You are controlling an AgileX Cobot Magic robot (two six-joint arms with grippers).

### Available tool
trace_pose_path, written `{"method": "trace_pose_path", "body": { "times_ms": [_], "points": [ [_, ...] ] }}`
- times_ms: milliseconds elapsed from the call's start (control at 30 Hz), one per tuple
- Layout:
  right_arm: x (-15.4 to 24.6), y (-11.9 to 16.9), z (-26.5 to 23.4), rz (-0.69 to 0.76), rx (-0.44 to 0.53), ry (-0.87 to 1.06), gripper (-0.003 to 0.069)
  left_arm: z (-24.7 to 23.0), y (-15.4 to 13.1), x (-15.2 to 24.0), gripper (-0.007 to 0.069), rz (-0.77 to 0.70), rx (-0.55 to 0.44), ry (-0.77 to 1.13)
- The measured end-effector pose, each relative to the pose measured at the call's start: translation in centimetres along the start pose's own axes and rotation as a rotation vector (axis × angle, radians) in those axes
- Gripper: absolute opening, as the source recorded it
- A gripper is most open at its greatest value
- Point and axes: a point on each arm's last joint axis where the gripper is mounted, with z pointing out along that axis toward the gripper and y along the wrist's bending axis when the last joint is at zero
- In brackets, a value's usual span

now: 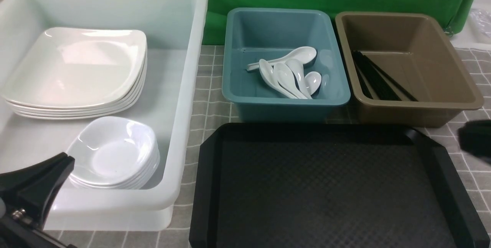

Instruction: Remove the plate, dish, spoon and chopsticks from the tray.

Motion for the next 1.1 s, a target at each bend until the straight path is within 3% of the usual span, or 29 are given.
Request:
{"method": "trace_pose_path", "body": {
  "times_ms": [67,233,500,700,1100],
  "points": [
    [1.3,-0.9,-0.3,0.001,0.044,-0.087,0.0030,0.0,0.0,0.0,0.0008,0.000,0.001,0.001],
    [8.1,-2.9,0.2,0.043,0.235,-0.171,0.0018,0.0,0.0,0.1,0.0008,0.001,0.002,0.005],
    [16.6,-3.0,1.2,0.097,0.379,-0.252,0.0020,0.0,-0.1,0.2,0.0008,0.001,0.002,0.006],
    [20.4,-2.8,2.4,0.109,0.400,-0.242,0.0024,0.0,-0.1,0.2,0.0008,0.001,0.003,0.007],
    [21.0,-2.7,2.6,0.143,0.391,-0.187,0.0048,0.0,-0.1,0.2,0.0008,0.001,0.005,0.014]
  ]
}}
